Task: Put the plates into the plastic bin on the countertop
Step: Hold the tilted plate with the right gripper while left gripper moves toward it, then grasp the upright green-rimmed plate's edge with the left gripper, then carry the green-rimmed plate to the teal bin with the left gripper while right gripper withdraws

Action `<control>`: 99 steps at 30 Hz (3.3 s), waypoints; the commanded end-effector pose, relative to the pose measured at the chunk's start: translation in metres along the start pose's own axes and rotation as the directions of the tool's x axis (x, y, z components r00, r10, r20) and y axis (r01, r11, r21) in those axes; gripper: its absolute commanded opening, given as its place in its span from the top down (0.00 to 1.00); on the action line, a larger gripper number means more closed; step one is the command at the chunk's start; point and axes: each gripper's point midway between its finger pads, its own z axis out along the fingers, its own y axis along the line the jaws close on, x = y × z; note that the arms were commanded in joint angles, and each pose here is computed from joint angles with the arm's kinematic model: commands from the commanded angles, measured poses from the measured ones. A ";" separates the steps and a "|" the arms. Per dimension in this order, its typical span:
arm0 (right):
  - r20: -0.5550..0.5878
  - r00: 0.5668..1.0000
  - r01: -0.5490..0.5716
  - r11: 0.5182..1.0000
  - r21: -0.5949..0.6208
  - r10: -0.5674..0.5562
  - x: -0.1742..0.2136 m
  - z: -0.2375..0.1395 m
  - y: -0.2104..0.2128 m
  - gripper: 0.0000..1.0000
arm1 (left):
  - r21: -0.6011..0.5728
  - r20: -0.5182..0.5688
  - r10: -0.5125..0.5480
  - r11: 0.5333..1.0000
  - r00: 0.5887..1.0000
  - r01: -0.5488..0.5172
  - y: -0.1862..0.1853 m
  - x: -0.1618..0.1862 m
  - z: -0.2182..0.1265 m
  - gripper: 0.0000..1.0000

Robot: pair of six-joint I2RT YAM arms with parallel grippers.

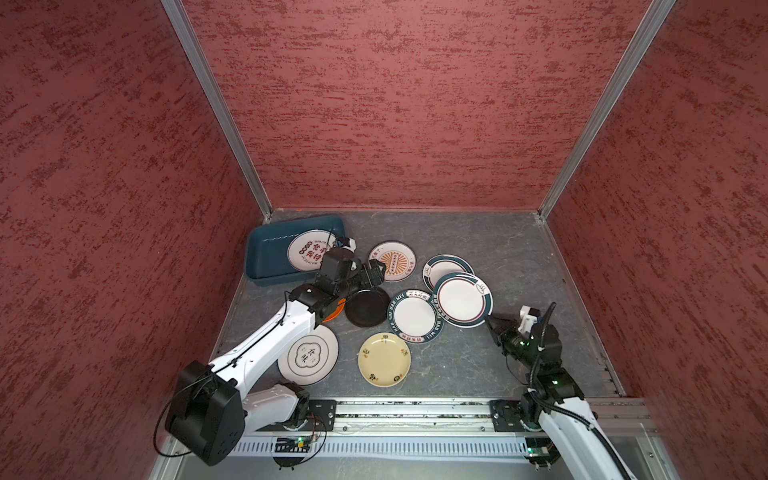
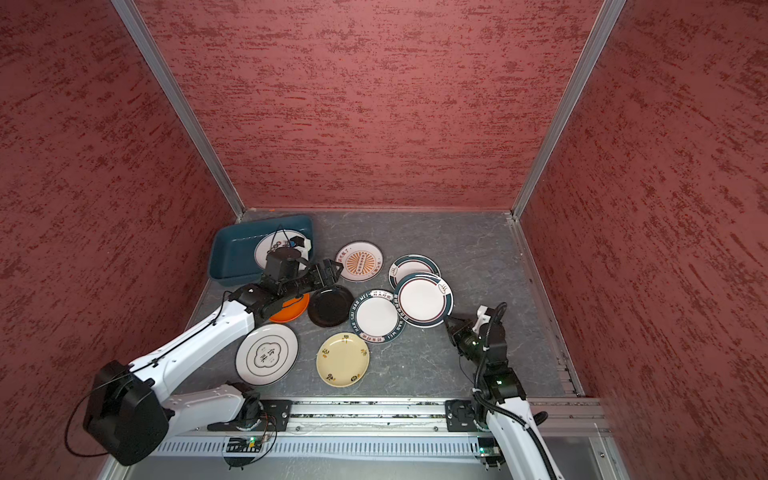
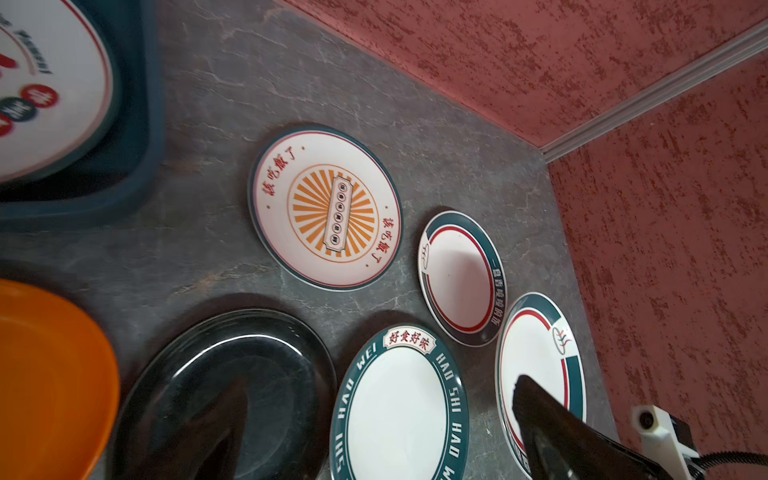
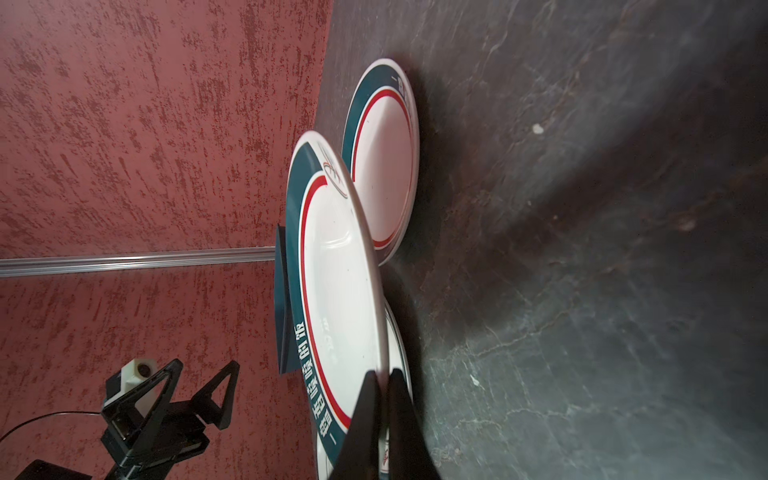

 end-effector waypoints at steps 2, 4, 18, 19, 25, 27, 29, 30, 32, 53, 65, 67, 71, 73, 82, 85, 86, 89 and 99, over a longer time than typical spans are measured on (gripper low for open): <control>0.023 1.000 0.010 0.991 -0.134 -0.007 -0.009 -0.003 0.041 1.00 | 0.069 -0.024 0.007 0.998 1.000 -0.005 -0.029 0.006 0.016 0.01; 0.025 1.000 0.014 0.989 -0.144 -0.011 -0.010 -0.003 0.046 1.00 | 0.089 -0.052 0.020 0.996 0.998 -0.015 -0.040 0.013 0.025 0.01; -0.038 0.999 0.022 0.980 -0.195 -0.030 -0.007 0.008 0.066 1.00 | 0.223 -0.146 -0.044 0.972 0.988 0.076 -0.088 0.056 0.062 0.12; -0.037 0.999 0.023 0.980 -0.199 -0.031 -0.007 0.008 0.068 1.00 | 0.229 -0.145 -0.046 0.970 0.988 0.079 -0.090 0.056 0.063 0.13; -0.045 0.999 0.021 0.978 -0.210 -0.031 -0.006 0.008 0.071 1.00 | 0.229 -0.162 -0.046 0.970 0.986 0.083 -0.101 0.059 0.076 0.20; -0.052 0.998 0.012 0.974 -0.225 -0.025 -0.006 0.008 0.074 1.00 | 0.240 -0.172 -0.060 0.965 0.983 0.101 -0.105 0.061 0.079 0.26; -0.061 0.998 -0.012 0.970 -0.242 -0.003 -0.005 0.008 0.075 1.00 | 0.247 -0.180 -0.074 0.962 0.981 0.118 -0.107 0.062 0.083 0.30; -0.068 0.998 -0.020 0.966 -0.257 0.002 -0.004 0.008 0.078 1.00 | 0.247 -0.181 -0.083 0.961 0.980 0.127 -0.107 0.062 0.084 0.33; -0.081 0.997 -0.030 0.963 -0.266 0.009 -0.003 0.009 0.080 1.00 | 0.247 -0.179 -0.092 0.960 0.980 0.135 -0.108 0.061 0.087 0.38; -0.121 0.986 0.074 0.953 -0.293 -0.114 0.003 0.013 0.102 1.00 | 0.218 -0.218 -0.069 0.969 0.973 0.118 -0.109 0.069 0.096 0.83; -0.153 0.960 0.200 0.957 -0.210 -0.234 0.005 0.016 0.103 0.05 | 0.162 -0.131 -0.045 0.985 0.990 0.066 -0.092 0.034 0.076 1.00; -0.146 0.954 0.231 0.952 -0.201 -0.263 0.004 0.014 0.107 0.01 | 0.145 -0.100 -0.055 0.987 0.994 0.069 -0.082 0.024 0.069 1.00; -0.125 0.948 0.261 0.939 -0.223 -0.293 0.002 0.009 0.117 0.01 | 0.103 -0.055 -0.086 0.990 0.995 0.092 -0.057 0.003 0.059 1.00; -0.119 0.947 0.266 0.938 -0.224 -0.297 0.001 0.009 0.117 0.01 | 0.075 -0.026 -0.094 0.993 0.995 0.095 -0.044 -0.009 0.053 1.00; -0.141 0.944 0.267 0.942 -0.202 -0.297 0.006 0.010 0.105 0.01 | -0.030 0.192 -0.189 0.980 0.963 0.199 0.032 -0.093 -0.002 1.00; -0.148 0.943 0.269 0.943 -0.195 -0.300 0.009 0.008 0.100 0.01 | -0.068 0.321 -0.253 0.955 0.913 0.289 0.069 -0.122 -0.034 1.00; -0.146 0.943 0.269 0.944 -0.193 -0.298 0.009 0.007 0.098 0.01 | -0.068 0.351 -0.258 0.952 0.900 0.300 0.076 -0.129 -0.041 1.00; -0.128 0.949 0.264 0.947 -0.183 -0.290 0.008 0.004 0.090 0.01 | -0.124 0.424 -0.252 0.935 0.870 0.332 0.098 -0.149 -0.059 1.00; -0.144 0.943 0.278 0.948 -0.157 -0.301 0.012 0.006 0.078 0.01 | -0.379 0.534 -0.132 0.846 0.835 0.375 0.150 -0.183 -0.095 1.00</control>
